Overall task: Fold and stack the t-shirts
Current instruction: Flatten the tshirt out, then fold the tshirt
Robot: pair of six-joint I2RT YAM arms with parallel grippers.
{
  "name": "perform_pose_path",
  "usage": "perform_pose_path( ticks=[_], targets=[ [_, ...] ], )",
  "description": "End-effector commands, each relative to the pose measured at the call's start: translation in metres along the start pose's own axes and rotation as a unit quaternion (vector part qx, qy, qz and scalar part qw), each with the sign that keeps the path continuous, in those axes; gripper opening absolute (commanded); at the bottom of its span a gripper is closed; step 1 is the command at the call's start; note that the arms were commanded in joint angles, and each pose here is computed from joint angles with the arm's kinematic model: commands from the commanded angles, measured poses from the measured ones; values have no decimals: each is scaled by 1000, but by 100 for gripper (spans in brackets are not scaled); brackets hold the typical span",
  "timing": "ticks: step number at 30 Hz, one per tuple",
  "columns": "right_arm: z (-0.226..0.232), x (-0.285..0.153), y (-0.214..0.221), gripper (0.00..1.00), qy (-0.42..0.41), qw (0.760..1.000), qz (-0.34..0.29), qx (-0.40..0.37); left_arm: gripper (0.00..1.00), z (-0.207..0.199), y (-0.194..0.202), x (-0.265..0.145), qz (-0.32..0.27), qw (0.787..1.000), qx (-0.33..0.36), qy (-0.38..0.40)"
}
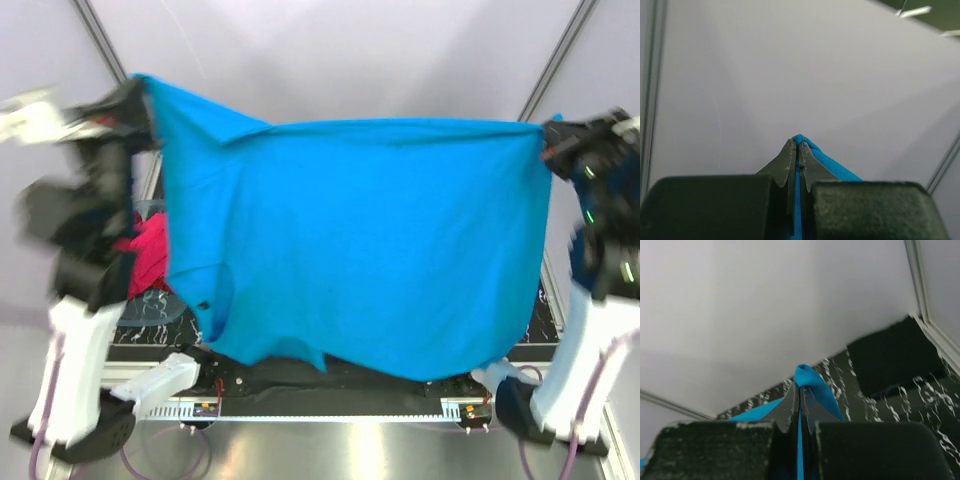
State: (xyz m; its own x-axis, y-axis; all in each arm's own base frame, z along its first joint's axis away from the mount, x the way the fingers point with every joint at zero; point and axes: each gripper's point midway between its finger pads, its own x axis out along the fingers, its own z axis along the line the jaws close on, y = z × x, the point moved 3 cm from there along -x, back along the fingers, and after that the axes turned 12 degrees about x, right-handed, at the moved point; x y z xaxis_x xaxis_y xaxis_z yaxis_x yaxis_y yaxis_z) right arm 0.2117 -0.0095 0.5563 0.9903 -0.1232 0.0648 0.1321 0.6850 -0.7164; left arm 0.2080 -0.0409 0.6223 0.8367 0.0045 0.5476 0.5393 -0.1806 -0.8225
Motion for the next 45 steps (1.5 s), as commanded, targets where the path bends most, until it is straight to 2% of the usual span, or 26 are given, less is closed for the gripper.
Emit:
perform_pose_path(
  ticks=[1,2,3,4,5,6,7,10,11,13,14,16,18,22,27,35,37,38,39,40,45],
  targets=[
    [-61,89,37,0,78,996,37,-10,0,-12,133,43,120,990,73,-2],
    [-91,107,68,0,104,992,71,-6,0,-13,156,45,137,988,75,-5],
    [-105,118,82,0,110,991,79,-4,0,-14,181,47,151,985,79,-8],
    [-118,140,92,0,101,992,74,-2,0,-13,228,49,176,981,87,-13],
    [-153,152,128,0,132,986,105,3,0,-12,255,49,192,977,95,-19],
    [-161,167,135,0,119,989,91,6,0,-11,280,49,208,972,104,-22],
    [-183,182,158,0,133,985,106,19,0,-11,335,48,247,961,122,-23],
    [-232,215,215,0,139,979,138,50,0,-2,408,49,307,938,157,-38],
    [-242,224,227,0,140,978,142,56,0,1,452,43,346,922,169,-35],
    [-268,251,248,0,161,973,152,64,0,11,484,49,366,914,173,-39],
    [-277,260,255,0,168,971,159,66,0,15,521,42,397,900,179,-29],
    [-294,284,271,0,174,966,176,75,0,24,533,57,405,895,183,-36],
    [-299,297,281,0,163,964,196,80,0,28,562,56,427,884,187,-27],
    [-313,317,292,0,163,962,205,75,0,26,566,86,414,891,184,-20],
    [-322,326,291,0,168,963,201,62,0,14,572,97,413,899,146,-2],
    [-334,340,279,0,178,964,198,24,0,3,563,66,448,892,55,-17],
    [-339,337,283,0,187,959,210,21,0,3,568,51,470,881,42,-25],
    [-340,336,283,0,187,959,212,20,0,3,563,52,470,882,39,-29],
    [-337,335,281,0,185,960,212,15,0,5,564,41,494,868,45,-32],
    [-338,331,282,0,187,959,213,13,0,7,562,38,500,864,44,-39],
    [-342,327,267,0,210,960,185,-15,0,7,542,21,513,857,33,-36]
  ],
)
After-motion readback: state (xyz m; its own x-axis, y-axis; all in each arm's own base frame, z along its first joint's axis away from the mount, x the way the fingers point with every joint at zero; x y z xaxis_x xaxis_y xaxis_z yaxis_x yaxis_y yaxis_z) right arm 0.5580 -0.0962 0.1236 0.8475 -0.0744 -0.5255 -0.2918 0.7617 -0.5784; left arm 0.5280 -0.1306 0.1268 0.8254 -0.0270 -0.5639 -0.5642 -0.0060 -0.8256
